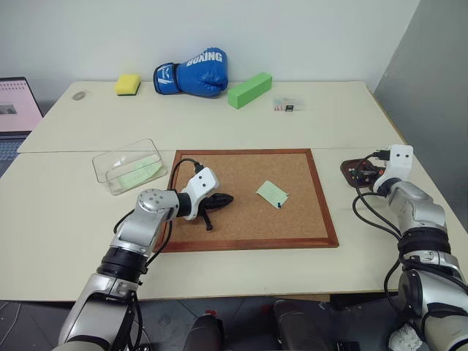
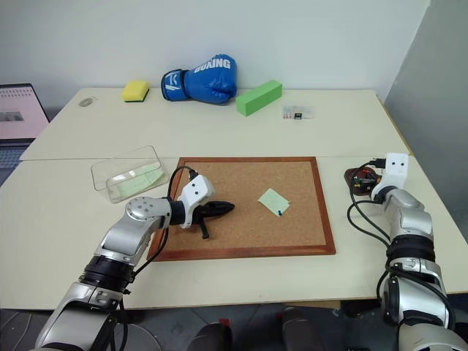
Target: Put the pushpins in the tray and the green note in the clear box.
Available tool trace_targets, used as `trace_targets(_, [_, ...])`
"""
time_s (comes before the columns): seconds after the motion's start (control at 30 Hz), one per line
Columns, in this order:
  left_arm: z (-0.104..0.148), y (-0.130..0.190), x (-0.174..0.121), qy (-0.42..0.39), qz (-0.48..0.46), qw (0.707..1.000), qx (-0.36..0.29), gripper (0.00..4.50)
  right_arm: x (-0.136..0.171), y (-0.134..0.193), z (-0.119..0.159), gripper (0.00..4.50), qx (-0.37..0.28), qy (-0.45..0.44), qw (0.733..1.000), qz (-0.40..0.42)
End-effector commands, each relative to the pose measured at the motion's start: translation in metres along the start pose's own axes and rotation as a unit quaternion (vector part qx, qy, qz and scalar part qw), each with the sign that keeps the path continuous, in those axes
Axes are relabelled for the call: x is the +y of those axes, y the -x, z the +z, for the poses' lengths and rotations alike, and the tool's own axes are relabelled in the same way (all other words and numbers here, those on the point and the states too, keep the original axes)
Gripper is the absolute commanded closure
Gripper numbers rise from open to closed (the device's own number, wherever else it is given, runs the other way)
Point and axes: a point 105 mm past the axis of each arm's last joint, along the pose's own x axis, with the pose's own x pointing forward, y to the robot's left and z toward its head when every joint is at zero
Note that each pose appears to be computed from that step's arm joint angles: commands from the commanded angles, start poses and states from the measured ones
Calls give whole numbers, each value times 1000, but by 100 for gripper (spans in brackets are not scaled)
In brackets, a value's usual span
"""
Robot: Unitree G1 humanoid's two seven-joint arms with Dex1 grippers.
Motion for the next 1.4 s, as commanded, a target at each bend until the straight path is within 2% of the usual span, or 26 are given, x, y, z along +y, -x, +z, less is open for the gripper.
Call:
trace_targets(0.03, [-11, -1, -8, 5, -14, 1000, 23, 450, -1, 2, 0, 390, -5, -8, 1000, 0])
trace_targets(0.07, [-11, -1, -8, 5, -14, 1000, 23, 450, -1, 2, 2, 382, -9, -6, 1000, 2])
trace_targets(0.33, [-11, -3, -7, 4, -15, 1000, 23, 450, -1, 6, 23, 227, -54, 22, 998, 5])
trace_targets(0.37, [-11, -3, -7, 4, -15, 1000, 23, 450, 1, 7, 29, 219, -65, 24, 998, 10])
trace_targets(0.73, [-10, -4, -6, 4, -14, 1000, 21, 450, 42, 29, 91, 219, -172, 79, 976, 105])
trace_targets(0.87, [-10, -4, -6, 3, -13, 1000, 20, 450, 91, 51, 77, 219, -148, 132, 947, 252])
trace_targets(1.07, [-9, -5, -6, 2, -13, 1000, 18, 450, 138, 85, 37, 219, -102, 188, 898, 384])
trace_targets(1.27, [-8, -6, -6, 1, -15, 1000, 18, 450, 163, 98, 9, 219, -76, 206, 874, 434])
trace_targets(1.4, [-7, -7, -6, -1, -16, 1000, 17, 450, 179, 99, 0, 219, -72, 192, 868, 452])
